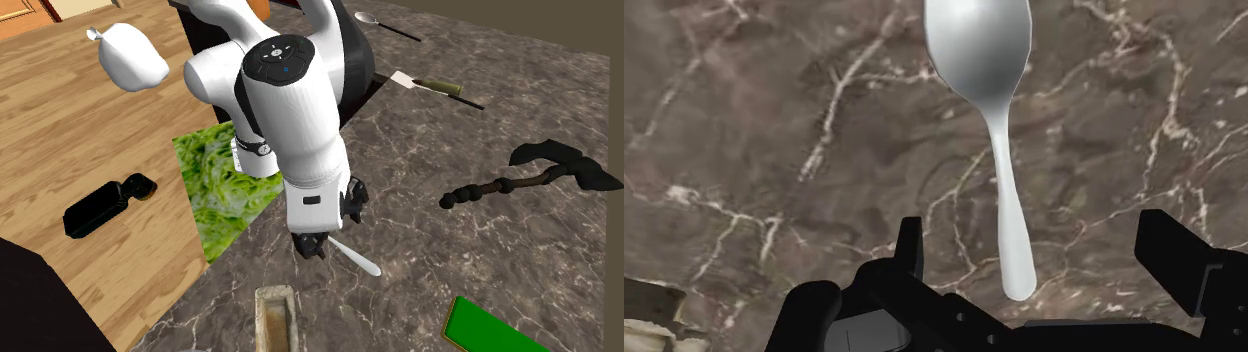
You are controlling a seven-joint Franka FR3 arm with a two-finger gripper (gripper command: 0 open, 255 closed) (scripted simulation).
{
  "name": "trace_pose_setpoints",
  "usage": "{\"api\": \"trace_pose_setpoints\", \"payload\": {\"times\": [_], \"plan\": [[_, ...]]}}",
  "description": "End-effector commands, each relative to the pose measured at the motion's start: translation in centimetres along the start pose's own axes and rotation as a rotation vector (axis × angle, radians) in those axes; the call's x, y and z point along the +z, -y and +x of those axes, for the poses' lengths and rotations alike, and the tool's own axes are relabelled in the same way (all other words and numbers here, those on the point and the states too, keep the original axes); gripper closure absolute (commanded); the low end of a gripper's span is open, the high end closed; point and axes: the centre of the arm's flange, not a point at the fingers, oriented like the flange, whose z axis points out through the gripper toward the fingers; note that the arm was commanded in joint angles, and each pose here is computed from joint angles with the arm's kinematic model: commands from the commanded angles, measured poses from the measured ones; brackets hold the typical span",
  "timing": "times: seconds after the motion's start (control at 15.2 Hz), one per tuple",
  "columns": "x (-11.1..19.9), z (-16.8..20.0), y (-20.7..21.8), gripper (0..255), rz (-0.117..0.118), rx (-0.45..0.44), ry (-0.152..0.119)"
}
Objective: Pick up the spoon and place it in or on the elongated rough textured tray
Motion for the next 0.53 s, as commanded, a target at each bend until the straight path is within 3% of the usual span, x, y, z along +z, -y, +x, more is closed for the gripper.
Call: {"api": "trace_pose_setpoints", "payload": {"times": [0.0, 0.13, 0.46], "plan": [[1.2, 0.0, 0.1, 0, -0.001, -0.001, -0.001], [2.5, 0.0, 0.1, 0, -0.001, -0.001, -0.001], [2.5, 0.0, 0.1, 0, -0.001, -0.001, -0.001]]}}
